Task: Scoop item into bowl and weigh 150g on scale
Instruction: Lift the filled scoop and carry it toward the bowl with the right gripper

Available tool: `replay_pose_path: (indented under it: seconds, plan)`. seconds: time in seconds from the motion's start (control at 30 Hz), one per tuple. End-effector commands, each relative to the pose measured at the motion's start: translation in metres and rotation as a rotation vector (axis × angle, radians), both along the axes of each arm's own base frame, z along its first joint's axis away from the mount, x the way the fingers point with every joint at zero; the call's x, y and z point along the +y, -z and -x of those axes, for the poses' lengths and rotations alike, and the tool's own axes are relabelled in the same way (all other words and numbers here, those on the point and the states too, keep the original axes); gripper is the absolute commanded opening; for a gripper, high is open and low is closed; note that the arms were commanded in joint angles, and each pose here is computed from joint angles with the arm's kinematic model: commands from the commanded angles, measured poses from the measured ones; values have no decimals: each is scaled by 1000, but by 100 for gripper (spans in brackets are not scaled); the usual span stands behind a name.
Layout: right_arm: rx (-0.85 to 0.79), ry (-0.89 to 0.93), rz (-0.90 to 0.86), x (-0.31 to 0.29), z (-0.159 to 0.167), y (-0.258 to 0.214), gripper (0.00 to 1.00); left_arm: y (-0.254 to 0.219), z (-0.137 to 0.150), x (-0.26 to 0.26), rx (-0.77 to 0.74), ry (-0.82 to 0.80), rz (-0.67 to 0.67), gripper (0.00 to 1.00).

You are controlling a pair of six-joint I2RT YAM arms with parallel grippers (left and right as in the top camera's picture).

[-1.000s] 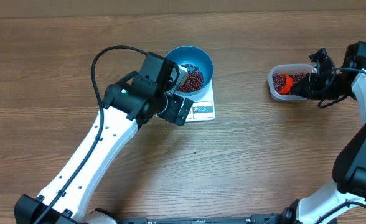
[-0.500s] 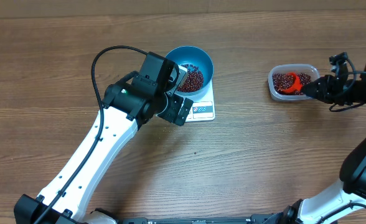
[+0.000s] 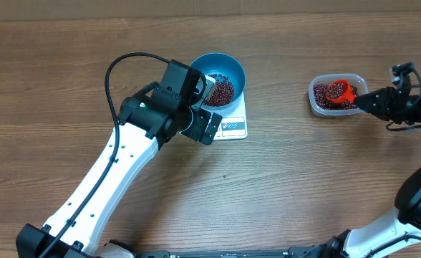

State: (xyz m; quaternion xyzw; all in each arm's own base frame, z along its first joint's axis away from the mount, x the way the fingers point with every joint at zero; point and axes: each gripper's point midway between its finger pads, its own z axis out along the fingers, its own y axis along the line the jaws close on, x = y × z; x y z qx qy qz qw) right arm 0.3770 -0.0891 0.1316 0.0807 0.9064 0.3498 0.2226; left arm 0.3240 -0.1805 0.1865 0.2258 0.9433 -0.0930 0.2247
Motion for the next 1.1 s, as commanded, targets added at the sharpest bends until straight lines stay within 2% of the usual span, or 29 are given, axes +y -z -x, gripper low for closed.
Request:
replay_pose_path:
  seconds: [0.0, 0.4, 0.83, 1.07]
  plan:
    - [-56, -9, -71, 1, 2, -9, 4, -7, 1, 1, -16, -8, 18, 100]
    - [-205, -39, -330, 26, 0, -54, 4, -7, 1, 1, -16, -8, 18, 100]
    - [-281, -401, -305, 150, -22, -87, 4, -7, 1, 1, -16, -8, 18, 100]
    - [-266, -478, -180, 209, -45, -88, 4, -7, 1, 1, -16, -8, 18, 100]
